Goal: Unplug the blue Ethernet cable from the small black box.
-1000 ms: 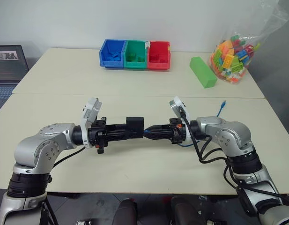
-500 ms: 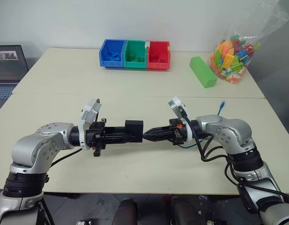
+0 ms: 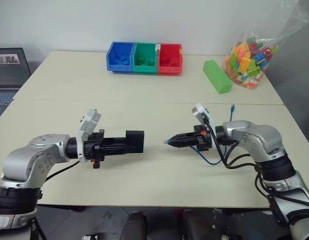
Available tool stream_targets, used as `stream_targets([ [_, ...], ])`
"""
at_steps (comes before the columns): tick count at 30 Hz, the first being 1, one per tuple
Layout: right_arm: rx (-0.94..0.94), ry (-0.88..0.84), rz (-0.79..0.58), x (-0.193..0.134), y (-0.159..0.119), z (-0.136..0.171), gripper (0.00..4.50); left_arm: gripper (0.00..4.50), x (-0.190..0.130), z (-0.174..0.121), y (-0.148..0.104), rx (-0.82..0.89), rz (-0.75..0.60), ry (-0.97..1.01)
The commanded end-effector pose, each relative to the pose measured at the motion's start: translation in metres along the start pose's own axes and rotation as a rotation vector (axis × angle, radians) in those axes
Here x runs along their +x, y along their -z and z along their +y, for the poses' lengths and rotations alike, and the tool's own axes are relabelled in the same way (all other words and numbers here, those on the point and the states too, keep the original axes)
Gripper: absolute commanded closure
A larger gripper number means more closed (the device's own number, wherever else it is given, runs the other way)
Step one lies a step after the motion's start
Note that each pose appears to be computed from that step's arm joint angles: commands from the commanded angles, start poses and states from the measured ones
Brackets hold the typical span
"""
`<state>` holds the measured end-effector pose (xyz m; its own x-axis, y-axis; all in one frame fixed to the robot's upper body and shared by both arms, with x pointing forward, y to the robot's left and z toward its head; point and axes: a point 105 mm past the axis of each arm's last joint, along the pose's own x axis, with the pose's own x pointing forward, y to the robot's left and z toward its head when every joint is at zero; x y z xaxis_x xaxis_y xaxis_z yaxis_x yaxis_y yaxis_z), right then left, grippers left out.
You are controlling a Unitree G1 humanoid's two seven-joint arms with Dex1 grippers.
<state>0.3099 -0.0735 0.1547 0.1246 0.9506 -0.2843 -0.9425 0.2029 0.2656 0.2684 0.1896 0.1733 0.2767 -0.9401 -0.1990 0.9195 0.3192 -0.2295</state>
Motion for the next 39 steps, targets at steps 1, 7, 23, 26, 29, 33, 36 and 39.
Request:
stream_targets([
  [1, -0.155, 0.268, -0.115, -0.001, -0.020, -0.041, 4.48, 3.71, -0.006, 0.007, -0.008, 0.055, -0.034, -0.072],
  [7, -0.307, 0.750, -0.179, -0.008, -0.029, -0.110, 4.48, 3.71, 0.000, 0.017, -0.006, 0.083, -0.066, -0.152],
  [23, -0.438, 0.349, -0.246, 0.015, -0.052, -0.040, 0.88, 3.71, -0.022, 0.088, -0.013, 0.249, -0.241, -0.735],
  [26, -0.485, 0.183, -0.198, 0.026, -0.049, -0.006, 0.33, 3.71, -0.040, 0.110, -0.009, 0.313, -0.268, -0.956],
  [29, -0.529, 0.143, -0.148, 0.034, -0.045, 0.006, 0.33, 3.71, -0.048, 0.120, 0.006, 0.323, -0.262, -1.055],
  [33, -0.553, 0.151, -0.120, 0.041, -0.043, 0.006, 0.33, 3.71, -0.050, 0.128, 0.029, 0.252, -0.262, -1.103],
  [36, -0.568, 0.162, -0.109, 0.043, -0.044, 0.005, 0.33, 3.71, -0.048, 0.128, 0.051, 0.181, -0.246, -1.098],
  [39, -0.573, 0.170, -0.100, 0.042, -0.043, 0.004, 0.33, 2.86, -0.049, 0.126, 0.055, 0.157, -0.253, -1.093],
])
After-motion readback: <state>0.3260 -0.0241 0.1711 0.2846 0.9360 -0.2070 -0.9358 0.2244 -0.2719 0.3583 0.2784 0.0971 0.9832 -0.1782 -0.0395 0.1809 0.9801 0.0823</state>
